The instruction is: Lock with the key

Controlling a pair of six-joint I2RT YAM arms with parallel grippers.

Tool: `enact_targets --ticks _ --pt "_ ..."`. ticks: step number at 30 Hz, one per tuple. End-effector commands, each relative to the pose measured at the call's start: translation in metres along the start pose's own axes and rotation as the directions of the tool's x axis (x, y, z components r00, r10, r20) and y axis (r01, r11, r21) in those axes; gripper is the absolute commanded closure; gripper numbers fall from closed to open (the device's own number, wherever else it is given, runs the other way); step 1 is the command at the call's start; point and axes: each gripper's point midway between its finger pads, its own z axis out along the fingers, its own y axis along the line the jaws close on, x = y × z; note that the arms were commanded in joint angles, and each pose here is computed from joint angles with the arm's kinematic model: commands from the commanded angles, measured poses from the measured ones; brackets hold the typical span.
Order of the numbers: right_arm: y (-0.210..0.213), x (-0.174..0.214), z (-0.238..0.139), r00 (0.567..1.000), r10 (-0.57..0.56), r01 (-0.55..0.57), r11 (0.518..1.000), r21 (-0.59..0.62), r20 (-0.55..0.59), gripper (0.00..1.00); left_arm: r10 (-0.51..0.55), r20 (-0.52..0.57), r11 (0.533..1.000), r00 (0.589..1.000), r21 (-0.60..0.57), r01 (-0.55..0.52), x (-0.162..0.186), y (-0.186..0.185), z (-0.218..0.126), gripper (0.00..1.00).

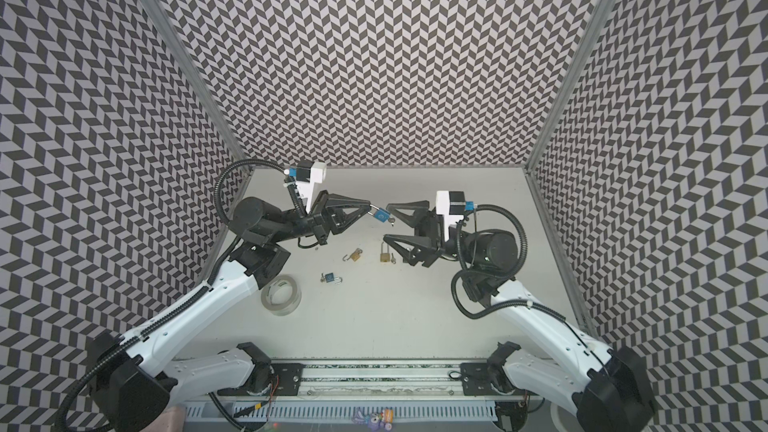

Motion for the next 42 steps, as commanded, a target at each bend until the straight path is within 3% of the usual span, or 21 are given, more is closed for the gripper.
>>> enact_targets --ticks 1,15,27,30,34,42 --pt "0.008 -0.016 -0.001 0.994 -0.012 0.016 0.999 -0.038 0.105 0.39 0.034 0.056 0.998 0.998 0.047 -0.037 -0.016 -0.02 -0.001 1.0" --pt "0.009 -0.007 0.006 0.995 0.035 -0.026 0.995 -0.097 0.09 0.68 0.03 0.048 0.998 0.998 0.046 -0.032 -0.012 -0.018 0.0 1.0" --pt "0.006 -0.006 0.01 0.995 0.051 -0.042 0.994 -0.104 0.085 0.72 0.027 0.04 0.998 0.999 0.047 -0.029 -0.01 -0.016 0.002 1.0" --pt "0.005 -0.007 0.011 0.994 0.059 -0.05 0.994 -0.097 0.088 0.65 0.027 0.038 0.999 0.999 0.045 -0.029 -0.009 -0.015 0.002 1.0" --pt "0.003 -0.009 0.011 0.993 0.068 -0.06 0.994 -0.089 0.095 0.65 0.024 0.033 0.999 0.999 0.045 -0.026 -0.007 -0.014 0.003 1.0" --pt "0.002 -0.009 0.012 0.992 0.087 -0.079 0.993 -0.082 0.095 0.77 0.021 0.025 0.999 0.999 0.05 -0.023 -0.005 -0.014 0.004 1.0"
